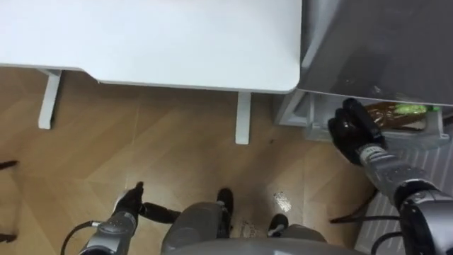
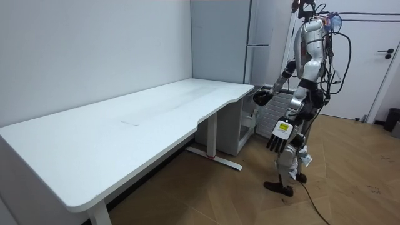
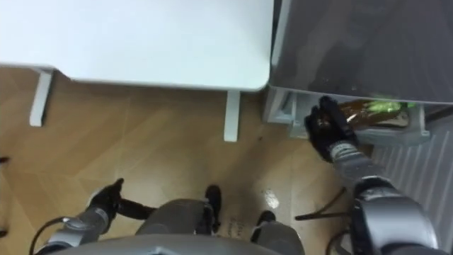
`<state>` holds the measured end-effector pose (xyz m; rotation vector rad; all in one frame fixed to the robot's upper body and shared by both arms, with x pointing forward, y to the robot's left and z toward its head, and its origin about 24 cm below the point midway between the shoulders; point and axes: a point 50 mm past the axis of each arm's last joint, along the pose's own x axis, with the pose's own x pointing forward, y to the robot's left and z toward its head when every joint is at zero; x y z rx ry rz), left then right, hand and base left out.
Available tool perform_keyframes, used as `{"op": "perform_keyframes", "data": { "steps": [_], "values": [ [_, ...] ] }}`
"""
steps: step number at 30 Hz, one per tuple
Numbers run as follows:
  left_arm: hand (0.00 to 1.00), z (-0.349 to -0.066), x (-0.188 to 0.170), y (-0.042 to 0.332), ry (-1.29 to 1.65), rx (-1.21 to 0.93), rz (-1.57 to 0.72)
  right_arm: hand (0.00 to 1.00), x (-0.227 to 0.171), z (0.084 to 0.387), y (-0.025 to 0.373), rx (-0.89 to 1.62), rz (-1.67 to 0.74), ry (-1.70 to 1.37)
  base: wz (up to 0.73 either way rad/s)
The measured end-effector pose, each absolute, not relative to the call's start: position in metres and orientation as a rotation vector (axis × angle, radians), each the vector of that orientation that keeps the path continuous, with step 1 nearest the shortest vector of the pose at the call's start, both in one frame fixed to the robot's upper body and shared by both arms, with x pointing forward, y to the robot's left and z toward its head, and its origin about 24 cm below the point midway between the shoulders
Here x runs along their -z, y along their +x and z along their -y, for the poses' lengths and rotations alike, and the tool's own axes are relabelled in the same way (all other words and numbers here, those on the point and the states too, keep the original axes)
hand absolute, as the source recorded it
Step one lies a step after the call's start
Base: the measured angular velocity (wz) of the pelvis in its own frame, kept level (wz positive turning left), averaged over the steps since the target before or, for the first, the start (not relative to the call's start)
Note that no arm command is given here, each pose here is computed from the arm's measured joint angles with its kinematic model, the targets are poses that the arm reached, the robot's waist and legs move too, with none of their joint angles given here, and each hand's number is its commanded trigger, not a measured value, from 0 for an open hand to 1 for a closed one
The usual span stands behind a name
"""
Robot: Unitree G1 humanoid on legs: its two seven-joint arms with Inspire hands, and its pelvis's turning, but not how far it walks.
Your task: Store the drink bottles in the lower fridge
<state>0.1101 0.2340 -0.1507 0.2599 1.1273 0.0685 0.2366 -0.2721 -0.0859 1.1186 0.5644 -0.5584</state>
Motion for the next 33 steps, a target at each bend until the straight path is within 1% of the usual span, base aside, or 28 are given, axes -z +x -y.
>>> {"op": "perform_keyframes", "data": {
  "steps": [3,6,10,17,18,19,33],
  "values": [
    [0.00,-0.238,0.149,0.113,0.272,-0.076,-1.120,1.00,0.073,0.276,0.252,0.545,-0.535,1.111,-0.06],
    [0.00,-0.238,0.149,0.114,0.275,-0.080,-1.114,1.00,0.068,0.283,0.256,0.573,-0.535,1.096,-0.01],
    [0.00,-0.244,0.147,0.116,0.290,-0.090,-1.110,1.00,0.052,0.284,0.275,0.580,-0.513,1.087,-0.07],
    [0.00,-0.248,0.144,0.120,0.310,-0.111,-1.098,1.00,0.044,0.285,0.284,0.595,-0.520,1.080,-0.02],
    [0.00,-0.248,0.144,0.120,0.309,-0.111,-1.098,0.91,0.041,0.284,0.286,0.594,-0.518,1.080,0.00],
    [0.00,-0.248,0.144,0.120,0.309,-0.111,-1.097,0.00,0.041,0.284,0.287,0.595,-0.517,1.080,0.00],
    [0.00,-0.251,0.145,0.118,0.333,-0.130,-1.109,0.00,0.034,0.297,0.287,0.628,-0.513,1.057,0.01]
  ]
}}
